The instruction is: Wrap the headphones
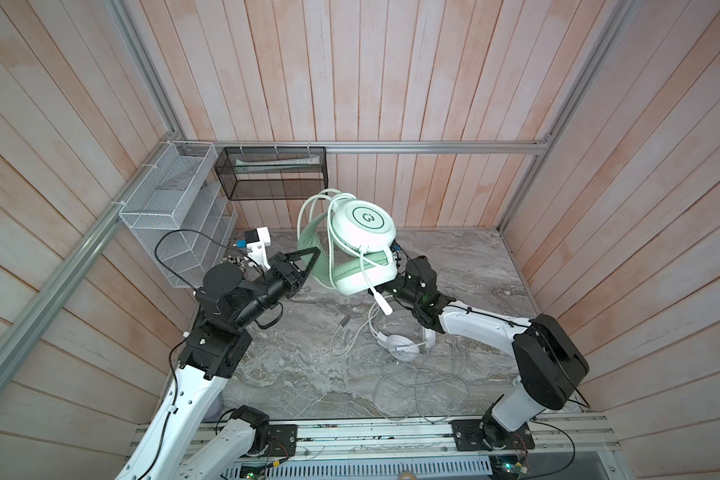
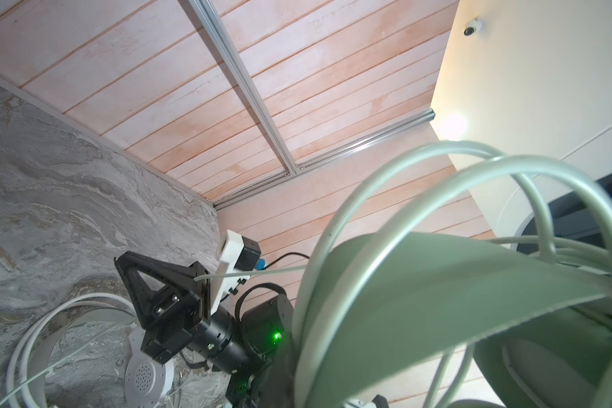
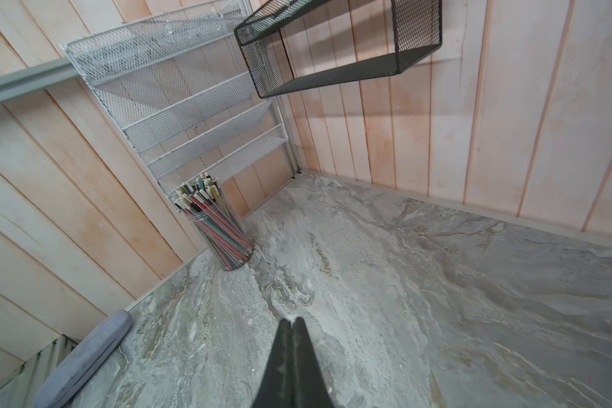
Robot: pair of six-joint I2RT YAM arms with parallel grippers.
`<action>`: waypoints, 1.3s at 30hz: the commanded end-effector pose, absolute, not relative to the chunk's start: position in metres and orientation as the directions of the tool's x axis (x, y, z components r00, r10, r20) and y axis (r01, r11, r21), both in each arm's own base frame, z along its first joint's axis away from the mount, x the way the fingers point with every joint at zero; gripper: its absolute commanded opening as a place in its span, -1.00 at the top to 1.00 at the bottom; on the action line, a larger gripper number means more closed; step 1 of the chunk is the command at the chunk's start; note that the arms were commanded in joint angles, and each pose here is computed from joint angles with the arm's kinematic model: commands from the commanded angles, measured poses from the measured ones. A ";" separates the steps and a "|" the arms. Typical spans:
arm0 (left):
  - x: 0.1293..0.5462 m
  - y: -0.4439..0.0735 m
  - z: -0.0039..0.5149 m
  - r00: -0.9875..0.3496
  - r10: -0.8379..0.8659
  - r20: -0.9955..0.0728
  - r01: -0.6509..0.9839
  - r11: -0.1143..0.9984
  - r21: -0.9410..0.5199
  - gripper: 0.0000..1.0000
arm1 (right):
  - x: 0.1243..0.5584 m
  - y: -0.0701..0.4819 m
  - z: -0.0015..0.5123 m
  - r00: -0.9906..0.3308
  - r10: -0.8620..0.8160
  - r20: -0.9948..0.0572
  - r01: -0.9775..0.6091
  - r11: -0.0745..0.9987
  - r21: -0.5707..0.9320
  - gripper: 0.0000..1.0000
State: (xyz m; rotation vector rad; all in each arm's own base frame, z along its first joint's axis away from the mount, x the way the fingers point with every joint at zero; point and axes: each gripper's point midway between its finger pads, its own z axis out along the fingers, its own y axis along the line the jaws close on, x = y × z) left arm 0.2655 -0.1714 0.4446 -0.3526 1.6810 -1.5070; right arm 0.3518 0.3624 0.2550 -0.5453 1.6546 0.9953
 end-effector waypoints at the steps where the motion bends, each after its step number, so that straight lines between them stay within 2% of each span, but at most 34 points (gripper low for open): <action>1: 0.256 -0.155 0.512 -0.525 -0.779 -0.344 0.437 0.100 -0.894 1.00 | 0.341 0.369 0.244 -0.338 0.157 -0.928 -0.782 0.502 0.370 0.85; 7: 0.261 -0.151 0.511 -0.511 -0.798 -0.319 0.406 0.103 -0.908 1.00 | 0.328 0.377 0.222 -0.370 0.126 -0.920 -0.798 0.465 0.385 0.59; 10: 0.263 -0.149 0.507 -0.506 -0.804 -0.311 0.388 0.110 -0.915 1.00 | 0.323 0.382 0.213 -0.377 0.112 -0.919 -0.800 0.461 0.384 0.56; 15: 0.267 -0.143 0.501 -0.477 -0.818 -0.321 0.351 0.158 -0.923 1.00 | 0.315 0.388 0.197 -0.404 0.102 -0.909 -0.793 0.456 0.404 0.60; 18: 0.270 -0.135 0.498 -0.432 -0.829 -0.355 0.326 0.223 -0.919 1.00 | 0.306 0.389 0.177 -0.430 0.086 -0.899 -0.779 0.468 0.418 0.65; 23: 0.290 -0.112 0.480 -0.320 -0.837 -0.444 0.203 0.397 -0.895 1.00 | 0.288 0.392 0.147 -0.472 0.031 -0.881 -0.752 0.507 0.421 1.00; 30: 0.332 -0.085 0.422 -0.233 -0.828 -0.511 -0.052 0.535 -0.843 1.00 | 0.233 0.413 0.143 -0.407 -0.109 -0.907 -0.788 0.544 0.288 1.00; 32: 0.342 -0.076 0.403 -0.211 -0.833 -0.512 -0.136 0.543 -0.828 1.00 | 0.214 0.421 0.147 -0.370 -0.170 -0.914 -0.804 0.551 0.223 1.00; 39: 0.369 -0.061 0.350 -0.204 -0.788 -0.581 -0.308 0.615 -0.726 1.00 | 0.160 0.436 0.167 -0.267 -0.350 -0.898 -0.870 0.489 0.068 1.00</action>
